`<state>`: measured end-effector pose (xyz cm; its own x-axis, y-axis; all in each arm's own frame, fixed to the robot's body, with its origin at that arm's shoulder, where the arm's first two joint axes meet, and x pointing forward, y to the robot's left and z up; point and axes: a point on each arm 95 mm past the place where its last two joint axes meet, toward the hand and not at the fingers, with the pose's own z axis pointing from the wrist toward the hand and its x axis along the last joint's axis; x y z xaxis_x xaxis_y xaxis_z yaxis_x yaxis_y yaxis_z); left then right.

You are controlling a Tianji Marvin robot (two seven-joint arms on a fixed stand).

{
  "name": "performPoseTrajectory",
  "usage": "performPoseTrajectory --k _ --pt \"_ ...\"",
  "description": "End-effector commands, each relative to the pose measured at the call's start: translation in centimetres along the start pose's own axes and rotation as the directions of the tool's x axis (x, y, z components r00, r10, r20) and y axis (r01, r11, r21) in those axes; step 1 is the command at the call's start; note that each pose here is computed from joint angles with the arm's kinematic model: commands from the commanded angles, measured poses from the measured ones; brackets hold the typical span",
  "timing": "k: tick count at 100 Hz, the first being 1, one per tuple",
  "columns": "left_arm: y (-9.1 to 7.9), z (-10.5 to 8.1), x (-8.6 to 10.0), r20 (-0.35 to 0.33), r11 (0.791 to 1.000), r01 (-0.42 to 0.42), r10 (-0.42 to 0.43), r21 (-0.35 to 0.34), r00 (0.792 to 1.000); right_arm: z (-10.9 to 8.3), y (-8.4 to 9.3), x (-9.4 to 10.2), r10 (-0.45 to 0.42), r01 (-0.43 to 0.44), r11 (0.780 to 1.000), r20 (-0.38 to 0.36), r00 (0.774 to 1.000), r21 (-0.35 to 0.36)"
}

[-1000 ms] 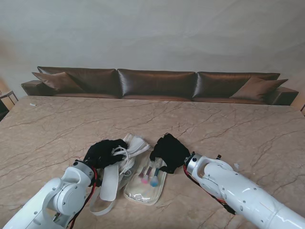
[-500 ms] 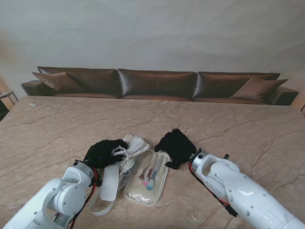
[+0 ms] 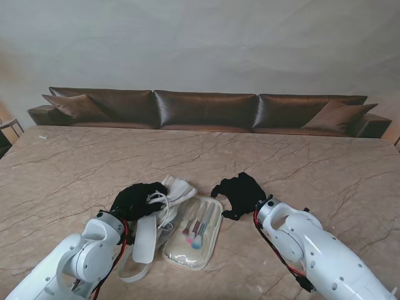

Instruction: Pack the cosmetics bag

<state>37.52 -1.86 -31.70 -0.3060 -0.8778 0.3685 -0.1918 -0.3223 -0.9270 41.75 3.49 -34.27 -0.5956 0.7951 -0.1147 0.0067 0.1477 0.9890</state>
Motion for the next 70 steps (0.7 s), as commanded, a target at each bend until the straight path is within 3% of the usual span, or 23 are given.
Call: performPoseTrajectory --k 1,17,35,70 --pt "0.6 -0.2 0.2 0.006 1.0 0.02 -0.02 -0.008 1.0 -0.1 -0.1 0.4 0.004 -0.004 1.0 0.008 1.0 0.001" --pt "0.8 -0.2 0.1 0.016 0.999 0.045 -0.045 -0.007 0.999 -0.2 -0.6 0.2 0.061 -0.063 0.998 0.074 0.995 0.026" --pt "0.9 -0.3 0.3 0.022 0.996 0.085 -0.085 -0.004 0.996 -0.1 -1.3 -0.2 0.146 -0.16 0.984 0.164 0.976 0.076" --pt "0.5 -0.6 0.8 0.038 0.985 0.171 -0.172 0.012 0.984 0.5 -2.5 -1.2 0.271 -0.321 0.934 0.278 0.922 0.155"
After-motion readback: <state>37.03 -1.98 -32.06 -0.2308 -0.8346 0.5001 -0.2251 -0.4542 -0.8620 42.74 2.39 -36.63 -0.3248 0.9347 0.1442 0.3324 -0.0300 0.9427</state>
